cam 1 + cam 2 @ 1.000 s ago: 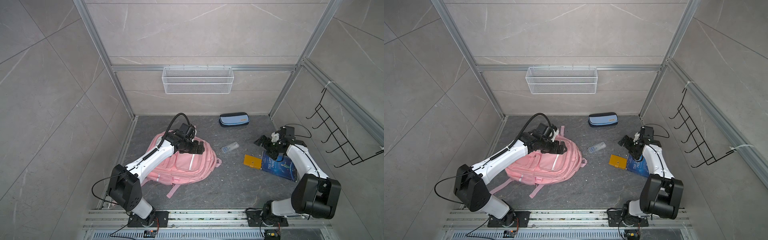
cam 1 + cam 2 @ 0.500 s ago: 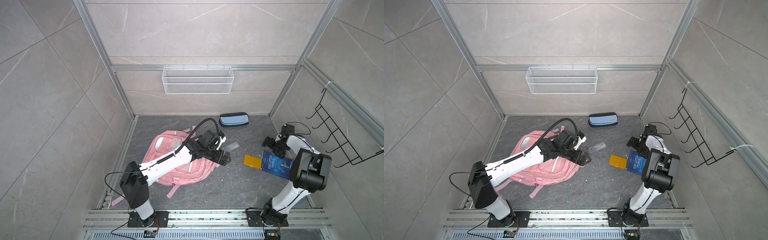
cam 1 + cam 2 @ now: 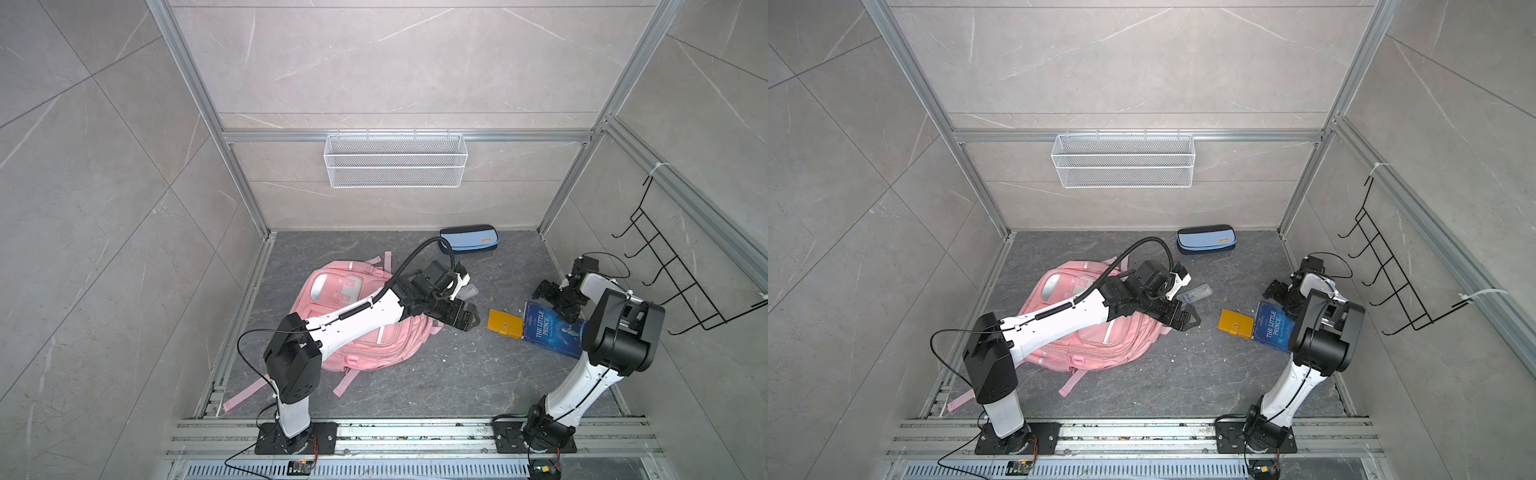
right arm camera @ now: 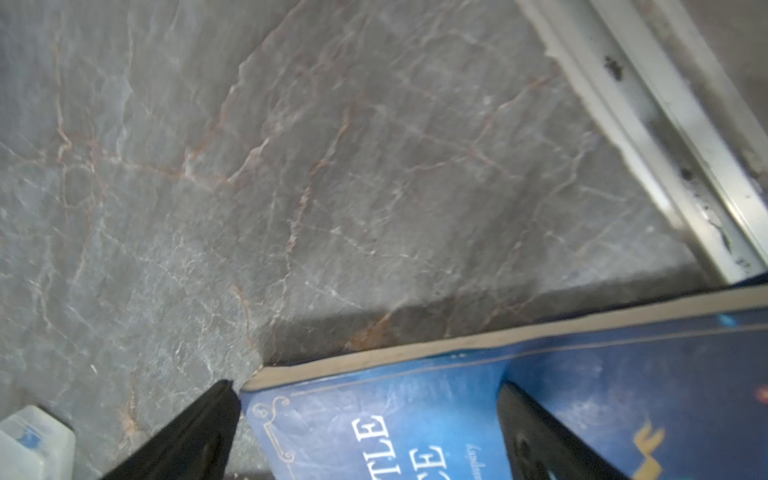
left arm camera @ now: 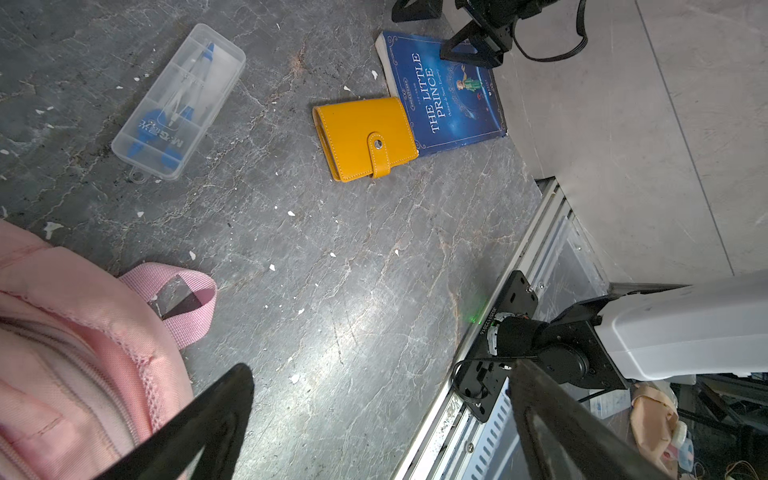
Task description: Pack the student bag
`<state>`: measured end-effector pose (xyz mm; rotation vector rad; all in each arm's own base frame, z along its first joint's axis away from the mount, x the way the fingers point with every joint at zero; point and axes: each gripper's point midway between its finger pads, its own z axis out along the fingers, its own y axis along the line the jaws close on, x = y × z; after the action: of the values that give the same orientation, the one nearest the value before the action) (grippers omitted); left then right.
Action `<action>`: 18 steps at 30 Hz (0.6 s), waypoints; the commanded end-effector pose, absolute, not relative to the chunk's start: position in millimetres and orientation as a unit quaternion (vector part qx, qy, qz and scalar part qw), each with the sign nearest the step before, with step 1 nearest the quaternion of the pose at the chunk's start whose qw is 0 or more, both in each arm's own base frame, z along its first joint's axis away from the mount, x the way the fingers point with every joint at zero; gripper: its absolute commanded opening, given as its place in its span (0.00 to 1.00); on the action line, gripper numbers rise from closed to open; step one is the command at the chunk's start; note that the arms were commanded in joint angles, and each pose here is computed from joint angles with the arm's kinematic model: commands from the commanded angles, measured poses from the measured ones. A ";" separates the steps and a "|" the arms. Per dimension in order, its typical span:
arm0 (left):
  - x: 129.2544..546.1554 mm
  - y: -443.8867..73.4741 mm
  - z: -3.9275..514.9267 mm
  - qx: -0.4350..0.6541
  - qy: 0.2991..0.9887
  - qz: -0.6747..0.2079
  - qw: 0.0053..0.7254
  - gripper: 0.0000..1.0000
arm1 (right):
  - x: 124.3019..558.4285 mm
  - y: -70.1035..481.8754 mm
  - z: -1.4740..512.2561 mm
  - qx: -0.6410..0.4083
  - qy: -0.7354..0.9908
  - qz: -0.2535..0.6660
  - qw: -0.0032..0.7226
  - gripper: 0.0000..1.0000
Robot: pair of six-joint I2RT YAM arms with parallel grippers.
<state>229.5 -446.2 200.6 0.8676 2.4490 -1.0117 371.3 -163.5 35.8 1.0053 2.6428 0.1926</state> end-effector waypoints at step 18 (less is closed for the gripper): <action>240.5 -544.2 172.7 0.236 0.843 -0.461 0.146 0.90 | 269.0 -119.1 11.0 0.511 0.841 0.164 0.064 0.97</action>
<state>252.7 -518.4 160.7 0.7002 2.4612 -1.1961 320.3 -159.3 41.6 1.3369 2.3974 0.4178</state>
